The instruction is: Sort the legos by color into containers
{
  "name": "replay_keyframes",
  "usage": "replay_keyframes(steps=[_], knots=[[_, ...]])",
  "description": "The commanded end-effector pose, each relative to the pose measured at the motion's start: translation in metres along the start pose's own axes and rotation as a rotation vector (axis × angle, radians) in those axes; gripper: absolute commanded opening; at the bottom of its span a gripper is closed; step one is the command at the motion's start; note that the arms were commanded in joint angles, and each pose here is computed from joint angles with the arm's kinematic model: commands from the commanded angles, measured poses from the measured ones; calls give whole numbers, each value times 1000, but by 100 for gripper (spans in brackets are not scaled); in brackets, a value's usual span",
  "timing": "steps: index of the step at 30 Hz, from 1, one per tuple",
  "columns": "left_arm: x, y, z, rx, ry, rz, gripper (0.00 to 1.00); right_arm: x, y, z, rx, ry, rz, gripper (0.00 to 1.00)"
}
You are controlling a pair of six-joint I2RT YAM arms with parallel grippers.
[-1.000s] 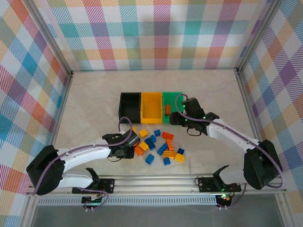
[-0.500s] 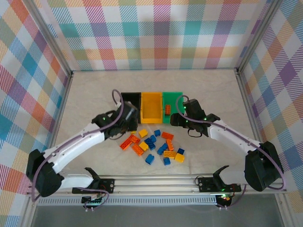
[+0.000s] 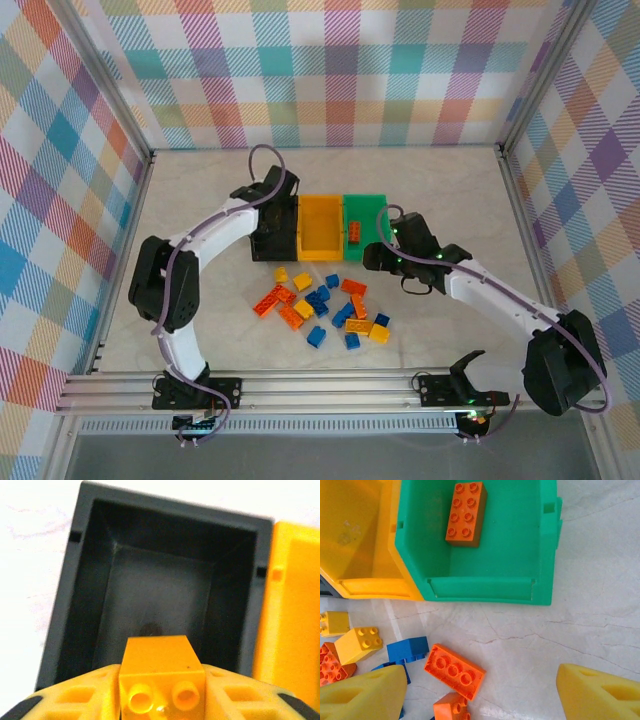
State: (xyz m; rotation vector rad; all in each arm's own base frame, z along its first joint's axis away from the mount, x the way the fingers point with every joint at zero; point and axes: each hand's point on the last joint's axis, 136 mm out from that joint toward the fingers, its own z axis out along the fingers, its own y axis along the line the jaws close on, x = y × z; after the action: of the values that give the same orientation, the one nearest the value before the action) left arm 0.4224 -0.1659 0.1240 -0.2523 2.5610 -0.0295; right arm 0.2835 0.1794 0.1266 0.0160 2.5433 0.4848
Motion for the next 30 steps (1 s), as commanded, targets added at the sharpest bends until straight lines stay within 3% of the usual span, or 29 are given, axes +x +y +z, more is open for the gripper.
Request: replay_keyframes(steps=[1, 7, 9, 14, 21, 25, 30], knots=[[-23, -6, -15, 13, -41, 2, 55, 16, -3, -5, -3, 50, 25, 79], [-26, -26, -65, 189, -85, -31, 83, 42, 2, 0, -38, 138, 15, 77], [-15, -35, -88, 266, -99, -21, 99, 53, 10, 5, -63, 168, -12, 76], [45, -39, -128, 372, -87, 42, 100, 76, 32, 21, -95, 235, -74, 70], [120, 7, -138, 382, -34, 7, 100, 101, 40, 40, -59, 320, -120, 56], [137, 32, -139, 359, -31, -36, 100, 105, 33, 49, -12, 335, -114, 48], [145, 42, -136, 341, -24, -47, 100, 107, 31, 52, -1, 341, -115, 49]])
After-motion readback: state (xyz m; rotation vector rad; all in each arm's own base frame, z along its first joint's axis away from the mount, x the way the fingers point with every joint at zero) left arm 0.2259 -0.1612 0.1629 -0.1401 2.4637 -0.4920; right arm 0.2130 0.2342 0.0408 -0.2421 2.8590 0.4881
